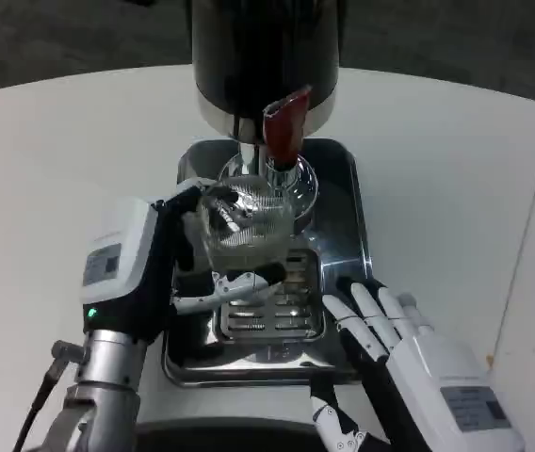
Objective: Grasp the cup under the faucet to collect the drink, then remove the cup.
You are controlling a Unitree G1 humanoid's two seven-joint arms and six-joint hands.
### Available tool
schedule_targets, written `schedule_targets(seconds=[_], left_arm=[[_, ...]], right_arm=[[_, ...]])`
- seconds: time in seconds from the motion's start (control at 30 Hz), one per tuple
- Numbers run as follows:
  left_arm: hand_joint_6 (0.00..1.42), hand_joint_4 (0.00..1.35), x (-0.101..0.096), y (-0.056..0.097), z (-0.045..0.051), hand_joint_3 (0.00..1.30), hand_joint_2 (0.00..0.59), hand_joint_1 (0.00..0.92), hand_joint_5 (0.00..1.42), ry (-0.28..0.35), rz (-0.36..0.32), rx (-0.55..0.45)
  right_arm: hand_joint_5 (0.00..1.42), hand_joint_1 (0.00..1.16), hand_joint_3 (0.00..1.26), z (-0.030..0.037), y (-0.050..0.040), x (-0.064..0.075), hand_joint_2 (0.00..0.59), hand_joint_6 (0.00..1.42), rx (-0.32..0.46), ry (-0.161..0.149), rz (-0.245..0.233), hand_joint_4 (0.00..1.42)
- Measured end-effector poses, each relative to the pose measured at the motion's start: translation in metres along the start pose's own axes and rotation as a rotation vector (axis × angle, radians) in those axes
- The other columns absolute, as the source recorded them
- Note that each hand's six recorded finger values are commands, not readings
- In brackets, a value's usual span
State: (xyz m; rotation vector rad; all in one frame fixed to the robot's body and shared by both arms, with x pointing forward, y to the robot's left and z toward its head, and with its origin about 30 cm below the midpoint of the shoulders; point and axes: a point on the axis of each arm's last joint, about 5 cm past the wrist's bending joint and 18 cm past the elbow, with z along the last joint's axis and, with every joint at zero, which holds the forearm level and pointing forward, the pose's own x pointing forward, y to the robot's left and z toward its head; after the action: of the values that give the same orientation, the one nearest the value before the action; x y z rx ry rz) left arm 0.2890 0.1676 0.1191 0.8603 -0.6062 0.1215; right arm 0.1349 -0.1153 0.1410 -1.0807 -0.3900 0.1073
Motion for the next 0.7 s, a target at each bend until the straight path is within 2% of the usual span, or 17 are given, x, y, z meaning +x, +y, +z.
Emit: schedule_targets(seconds=[0.3, 0.43, 0.47, 0.5, 0.53, 0.6, 0.7], left_arm=[[1.25, 1.01, -0.0005, -0.0078, 0.0067, 0.92, 0.092, 0.560, 1.13, -0.036, -0.030, -0.024], [1.18, 0.99, 0.0016, -0.0089, 0.0073, 0.90, 0.094, 0.546, 1.11, -0.039, -0.036, -0.025], [1.12, 0.95, 0.0018, -0.0091, 0.0074, 0.86, 0.086, 0.531, 1.08, -0.041, -0.037, -0.023], [1.01, 0.85, 0.0016, -0.0095, 0.0073, 0.79, 0.075, 0.487, 1.01, -0.041, -0.035, -0.023], [0.89, 0.73, 0.0014, -0.0097, 0.0072, 0.68, 0.082, 0.405, 0.92, -0.040, -0.034, -0.023], [0.73, 0.59, 0.0012, -0.0098, 0.0070, 0.55, 0.091, 0.299, 0.81, -0.038, -0.035, -0.023], [0.55, 0.40, -0.0001, -0.0090, 0.0042, 0.37, 0.080, 0.217, 0.67, -0.024, -0.051, -0.019]], right_arm=[[0.02, 0.30, 0.14, -0.0012, -0.0002, -0.0003, 0.581, 0.07, 0.004, 0.020, -0.003, 0.03], [0.02, 0.30, 0.14, -0.0012, -0.0002, -0.0001, 0.581, 0.07, 0.006, 0.026, -0.006, 0.03], [0.02, 0.30, 0.14, -0.0013, -0.0003, -0.0001, 0.581, 0.07, 0.005, 0.028, -0.006, 0.03], [0.03, 0.30, 0.15, -0.0017, -0.0004, -0.0001, 0.581, 0.07, 0.005, 0.031, -0.007, 0.03], [0.03, 0.30, 0.15, -0.0018, -0.0005, -0.0001, 0.581, 0.07, 0.004, 0.032, -0.007, 0.03], [0.03, 0.30, 0.15, -0.0020, -0.0006, -0.0001, 0.581, 0.08, 0.004, 0.034, -0.008, 0.04], [0.03, 0.30, 0.15, -0.0023, -0.0006, 0.0001, 0.581, 0.08, 0.009, 0.038, -0.009, 0.04]])
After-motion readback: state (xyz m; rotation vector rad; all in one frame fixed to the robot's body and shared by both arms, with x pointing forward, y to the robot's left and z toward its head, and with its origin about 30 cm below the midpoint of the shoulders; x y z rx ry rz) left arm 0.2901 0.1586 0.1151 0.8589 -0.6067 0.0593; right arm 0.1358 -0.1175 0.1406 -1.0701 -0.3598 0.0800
